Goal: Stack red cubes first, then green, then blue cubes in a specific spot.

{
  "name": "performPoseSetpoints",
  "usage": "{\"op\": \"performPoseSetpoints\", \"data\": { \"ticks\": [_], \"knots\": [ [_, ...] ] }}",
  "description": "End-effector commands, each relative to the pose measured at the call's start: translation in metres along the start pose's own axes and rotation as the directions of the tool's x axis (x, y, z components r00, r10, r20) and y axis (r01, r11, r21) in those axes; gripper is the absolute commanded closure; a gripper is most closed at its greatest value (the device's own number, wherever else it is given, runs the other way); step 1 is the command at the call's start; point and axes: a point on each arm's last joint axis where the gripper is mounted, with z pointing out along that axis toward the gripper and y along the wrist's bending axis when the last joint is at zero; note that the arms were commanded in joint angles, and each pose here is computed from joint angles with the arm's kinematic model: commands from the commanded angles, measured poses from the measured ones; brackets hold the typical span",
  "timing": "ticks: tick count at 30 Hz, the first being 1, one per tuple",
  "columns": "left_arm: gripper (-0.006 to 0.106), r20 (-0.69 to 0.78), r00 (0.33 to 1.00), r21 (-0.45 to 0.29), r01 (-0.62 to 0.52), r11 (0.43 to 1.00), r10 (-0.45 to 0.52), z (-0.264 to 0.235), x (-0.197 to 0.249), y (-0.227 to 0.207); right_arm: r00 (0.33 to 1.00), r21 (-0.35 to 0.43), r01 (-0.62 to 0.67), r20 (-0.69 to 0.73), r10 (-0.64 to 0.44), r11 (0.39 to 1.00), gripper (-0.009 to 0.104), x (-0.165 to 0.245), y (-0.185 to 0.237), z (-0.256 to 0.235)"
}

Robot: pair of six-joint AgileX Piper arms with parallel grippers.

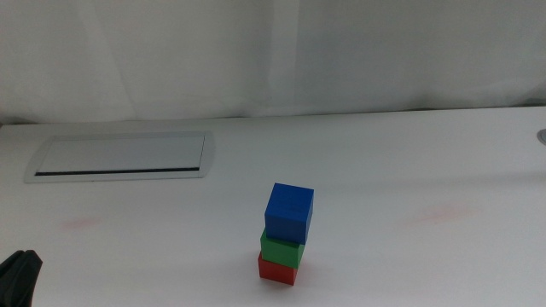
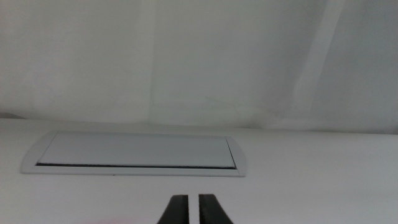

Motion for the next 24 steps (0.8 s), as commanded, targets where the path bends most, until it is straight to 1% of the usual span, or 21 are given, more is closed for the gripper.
{"op": "performPoseSetpoints", "data": {
  "ticks": [1, 4, 9, 13, 20, 24],
  "knots": [
    [0.103, -0.018, 1.000, -0.001, 0.008, 1.000, -0.008, 0.000, 0.012, 0.001, 0.996, -0.017, 0.013, 0.084, -0.012, 1.000, 0.097, 0.019, 0.003, 0.006],
    [0.103, -0.018, 1.000, -0.001, 0.008, 1.000, -0.008, 0.000, 0.012, 0.001, 0.997, -0.040, 0.019, 0.070, -0.016, 0.999, 0.097, 0.045, 0.008, 0.018],
    [0.103, -0.018, 1.000, -0.001, 0.008, 1.000, -0.008, 0.000, 0.012, 0.001, 0.999, -0.056, 0.027, -0.017, -0.028, 0.998, 0.097, 0.086, 0.012, 0.031],
    [0.103, -0.018, 1.000, -0.001, 0.008, 1.000, -0.008, 0.000, 0.012, 0.001, 0.999, -0.060, 0.034, -0.024, -0.036, 0.998, 0.097, 0.093, 0.012, 0.033],
    [0.103, -0.018, 1.000, -0.001, 0.008, 1.000, -0.008, 0.000, 0.012, 0.001, 0.998, -0.073, 0.061, 0.030, -0.059, 0.995, 0.097, 0.097, 0.014, 0.035],
    [0.103, -0.018, 1.000, -0.001, 0.008, 1.000, -0.008, 0.000, 0.012, 0.001, 0.995, -0.100, 0.063, 0.077, -0.056, 0.993, 0.097, 0.112, 0.018, 0.038]
  ]
}}
